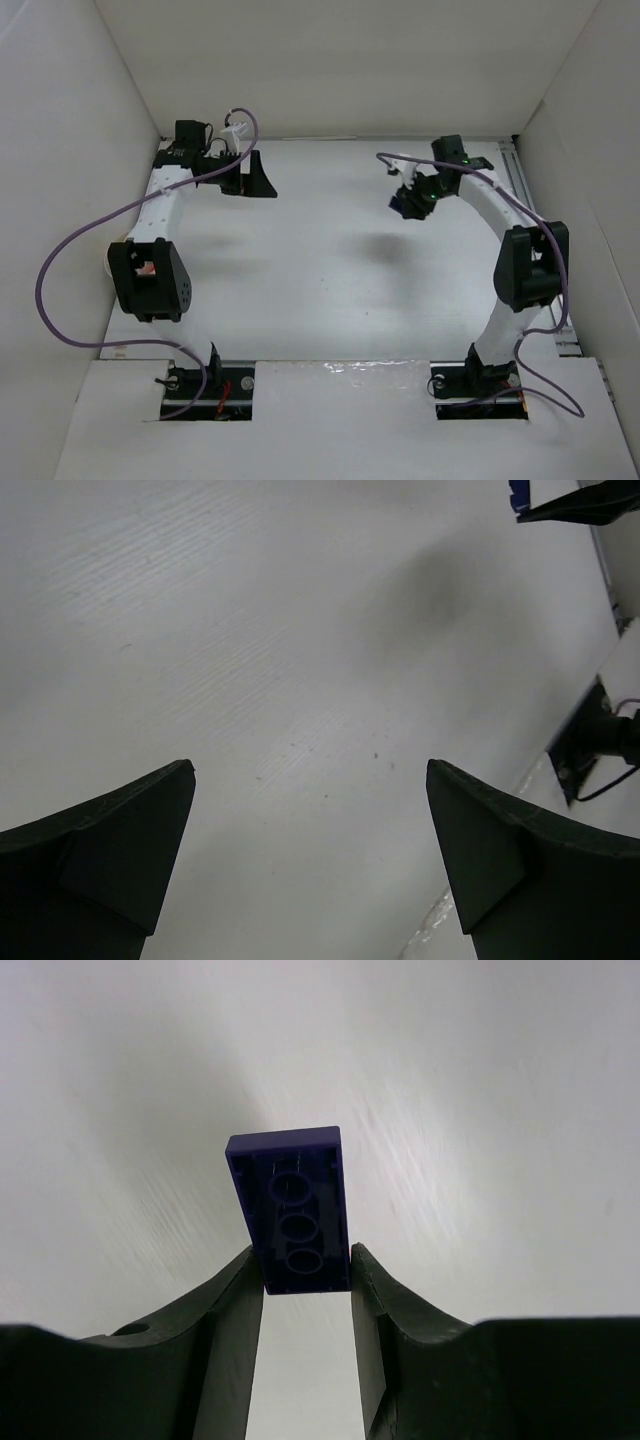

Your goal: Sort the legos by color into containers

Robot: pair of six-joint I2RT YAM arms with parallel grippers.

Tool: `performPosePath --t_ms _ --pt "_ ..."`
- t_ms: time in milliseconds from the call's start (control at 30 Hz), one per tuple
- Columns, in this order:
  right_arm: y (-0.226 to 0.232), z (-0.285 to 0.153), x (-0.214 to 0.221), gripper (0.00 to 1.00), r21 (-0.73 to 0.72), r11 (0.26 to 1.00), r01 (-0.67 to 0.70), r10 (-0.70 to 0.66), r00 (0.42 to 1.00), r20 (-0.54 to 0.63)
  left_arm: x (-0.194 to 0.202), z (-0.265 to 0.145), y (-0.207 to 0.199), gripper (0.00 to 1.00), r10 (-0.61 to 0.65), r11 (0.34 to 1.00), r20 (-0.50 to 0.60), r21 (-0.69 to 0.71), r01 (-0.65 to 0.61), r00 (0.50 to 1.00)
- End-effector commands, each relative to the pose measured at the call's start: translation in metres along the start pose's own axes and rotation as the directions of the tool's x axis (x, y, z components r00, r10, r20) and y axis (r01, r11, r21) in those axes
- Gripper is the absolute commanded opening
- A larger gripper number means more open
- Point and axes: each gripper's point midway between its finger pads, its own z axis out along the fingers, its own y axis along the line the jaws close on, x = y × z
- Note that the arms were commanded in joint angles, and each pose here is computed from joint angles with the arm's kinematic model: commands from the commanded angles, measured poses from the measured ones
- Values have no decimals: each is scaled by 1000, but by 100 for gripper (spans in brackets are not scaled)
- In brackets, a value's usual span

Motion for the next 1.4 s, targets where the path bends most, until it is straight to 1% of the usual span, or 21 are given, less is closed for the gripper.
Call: performPosePath --t_ms 0,33,133,167,233,300,367,400,500,567,600,733,767,833,1000,1067,1133,1200,1267,1333,1367 --pt "37 -8 -119 16 -63 998 -10 28 956 293 -10 3 -38 100 -20 989 39 147 14 999" --pt "41 -7 -136 16 -78 996 -42 65 947 314 -10 6 -38 100 -42 985 35 166 36 999" --pt "67 -6 -184 14 -114 993 -8 51 922 384 -23 9 -49 100 -89 971 59 226 74 994" --pt "74 -4 -192 13 -143 989 -31 85 916 392 -27 11 -49 100 -94 969 64 236 76 994" --pt "90 0 -212 13 -164 986 -10 79 904 419 -35 13 -54 98 -96 964 68 253 76 993" --pt "99 4 -224 12 -189 982 -21 101 899 426 -35 23 -58 98 -92 961 54 267 75 994" --pt "106 4 -238 12 -189 982 -16 99 893 439 -32 29 -60 95 -91 960 40 267 78 995" --pt "105 6 -240 12 -200 979 -39 124 892 434 -31 32 -65 95 -84 959 32 275 72 996" --pt "114 3 -251 12 -208 978 -33 123 893 433 -29 38 -74 94 -62 955 26 291 52 998" --pt "120 8 -251 12 -203 978 -45 126 904 409 -30 42 -75 94 -57 956 21 288 48 998" --pt "118 9 -250 12 -192 980 -50 126 905 407 -30 42 -75 91 -57 956 21 288 48 998" --pt "119 7 -256 12 -157 986 -49 109 908 405 -33 47 -82 89 -34 953 24 301 25 999" --pt "123 14 -253 12 -163 985 -52 112 917 383 -33 47 -82 87 -34 953 24 301 25 999" --pt "123 10 -258 12 -134 990 -52 100 918 384 -30 51 -83 85 -35 952 12 306 29 999" --pt "122 22 -253 12 -97 994 -50 80 935 345 -35 50 -85 82 -31 951 23 307 23 999" --pt "125 23 -254 12 -91 995 -37 66 937 344 -33 53 -83 80 -46 951 14 307 40 999" --pt "128 24 -255 12 -87 996 -32 60 938 342 -35 53 -84 77 -38 948 21 316 29 999" --pt "126 29 -252 12 -81 996 -38 63 941 331 -38 54 -85 65 -40 945 24 327 30 999" --pt "128 27 -257 12 -74 997 -31 54 940 338 -35 58 -86 56 -41 943 12 332 35 999" --pt "125 24 -262 12 -63 997 -40 59 934 352 -33 59 -86 50 -51 939 6 340 46 999" --pt "124 23 -264 12 -60 998 -37 56 931 360 -33 59 -86 50 -51 939 6 340 46 999"
